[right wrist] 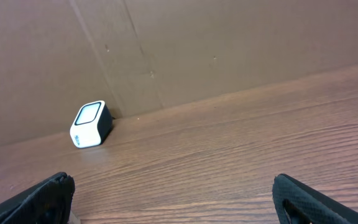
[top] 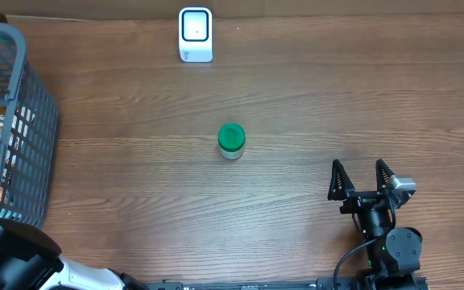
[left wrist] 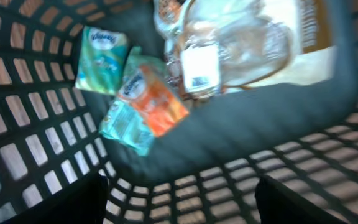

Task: Scan the item barcode
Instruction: 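Return the left gripper to the basket and grasp the orange tissue pack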

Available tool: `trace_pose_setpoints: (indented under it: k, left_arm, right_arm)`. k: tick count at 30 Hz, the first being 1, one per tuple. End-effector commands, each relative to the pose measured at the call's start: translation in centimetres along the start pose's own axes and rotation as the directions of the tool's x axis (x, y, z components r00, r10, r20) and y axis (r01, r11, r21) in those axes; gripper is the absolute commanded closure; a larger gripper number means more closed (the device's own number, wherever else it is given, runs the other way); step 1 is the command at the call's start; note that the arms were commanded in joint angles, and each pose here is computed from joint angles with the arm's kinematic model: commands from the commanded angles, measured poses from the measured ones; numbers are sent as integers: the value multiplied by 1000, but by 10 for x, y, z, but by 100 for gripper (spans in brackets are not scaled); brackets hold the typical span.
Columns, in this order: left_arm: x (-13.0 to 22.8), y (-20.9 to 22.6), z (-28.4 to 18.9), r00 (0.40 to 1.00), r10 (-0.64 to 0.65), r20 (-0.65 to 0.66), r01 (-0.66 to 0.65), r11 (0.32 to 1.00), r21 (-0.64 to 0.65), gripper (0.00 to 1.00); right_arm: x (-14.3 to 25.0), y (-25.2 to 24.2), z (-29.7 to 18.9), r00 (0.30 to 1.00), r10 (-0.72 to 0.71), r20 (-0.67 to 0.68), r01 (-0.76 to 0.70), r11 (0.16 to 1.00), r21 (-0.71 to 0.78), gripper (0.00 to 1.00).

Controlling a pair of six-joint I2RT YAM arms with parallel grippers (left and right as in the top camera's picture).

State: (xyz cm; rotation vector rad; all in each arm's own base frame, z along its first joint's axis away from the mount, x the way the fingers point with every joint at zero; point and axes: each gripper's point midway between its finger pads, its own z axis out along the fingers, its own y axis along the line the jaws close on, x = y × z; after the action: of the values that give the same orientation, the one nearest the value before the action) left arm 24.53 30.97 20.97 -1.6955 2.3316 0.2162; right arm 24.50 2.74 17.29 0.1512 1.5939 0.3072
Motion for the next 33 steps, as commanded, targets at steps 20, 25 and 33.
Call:
trace_pose_setpoints:
  k: [20,25,33]
  left_arm:
    - [23,21,127,951,308,12,-304,944,-130,29]
    - [20,18,131,935,354,22,-349,929,-123,29]
    - [28,17,149,931,364,-24,-364,923,-123,43]
  right_arm:
    - [2,0,0,1000,-14,1,14,1000,-4,0]
    - [2,0,0,1000,-14,1,14,1000,-4,0]
    - [2,0,0,1000,-14,1,14,1000,-4,0]
